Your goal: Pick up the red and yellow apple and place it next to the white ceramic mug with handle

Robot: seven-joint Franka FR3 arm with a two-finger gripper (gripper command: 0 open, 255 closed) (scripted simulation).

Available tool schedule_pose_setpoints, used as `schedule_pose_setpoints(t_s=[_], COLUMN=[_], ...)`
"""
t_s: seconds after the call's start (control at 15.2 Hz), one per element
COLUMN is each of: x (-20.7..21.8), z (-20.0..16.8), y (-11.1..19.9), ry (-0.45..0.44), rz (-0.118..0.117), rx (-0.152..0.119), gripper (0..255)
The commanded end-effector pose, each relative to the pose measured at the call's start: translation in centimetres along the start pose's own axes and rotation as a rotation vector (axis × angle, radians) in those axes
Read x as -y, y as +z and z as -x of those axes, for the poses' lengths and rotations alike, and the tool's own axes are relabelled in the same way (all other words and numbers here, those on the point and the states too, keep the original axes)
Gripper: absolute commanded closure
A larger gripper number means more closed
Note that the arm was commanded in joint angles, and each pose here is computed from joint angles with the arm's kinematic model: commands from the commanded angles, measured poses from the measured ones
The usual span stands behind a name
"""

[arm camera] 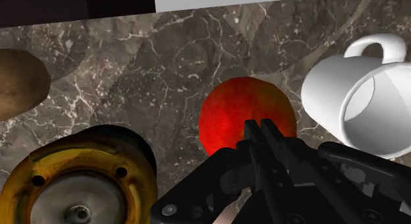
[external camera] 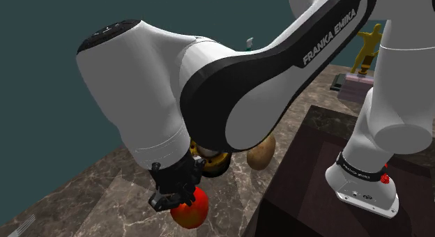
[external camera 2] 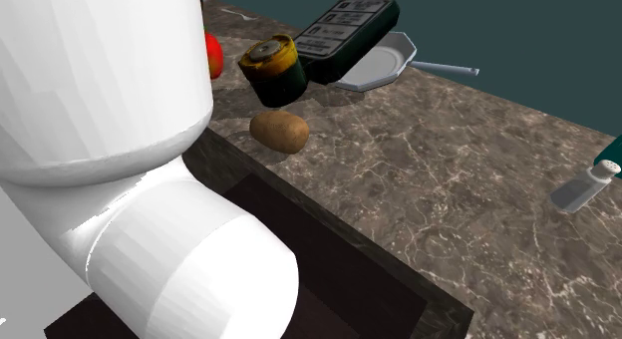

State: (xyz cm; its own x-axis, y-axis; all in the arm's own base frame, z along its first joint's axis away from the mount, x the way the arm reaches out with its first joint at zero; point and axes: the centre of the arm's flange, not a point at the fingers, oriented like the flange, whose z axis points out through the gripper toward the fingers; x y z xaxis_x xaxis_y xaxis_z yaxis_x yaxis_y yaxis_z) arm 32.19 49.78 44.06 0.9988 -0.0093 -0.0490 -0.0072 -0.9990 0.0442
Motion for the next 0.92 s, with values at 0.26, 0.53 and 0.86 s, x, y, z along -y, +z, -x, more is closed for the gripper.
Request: schedule_pose_setpoints(t_s=[0.26, 0.53, 0.86], x=[0.2, 0.2, 0.2], z=[-0.1, -0.1, -0.1], y=[3.0, 3.0, 3.0], ry=[0.0, 0.0, 0.0], rz=[0.0, 0.0, 0.0], rx=[0.0, 0.0, 0.0], gripper=[255, 255, 0])
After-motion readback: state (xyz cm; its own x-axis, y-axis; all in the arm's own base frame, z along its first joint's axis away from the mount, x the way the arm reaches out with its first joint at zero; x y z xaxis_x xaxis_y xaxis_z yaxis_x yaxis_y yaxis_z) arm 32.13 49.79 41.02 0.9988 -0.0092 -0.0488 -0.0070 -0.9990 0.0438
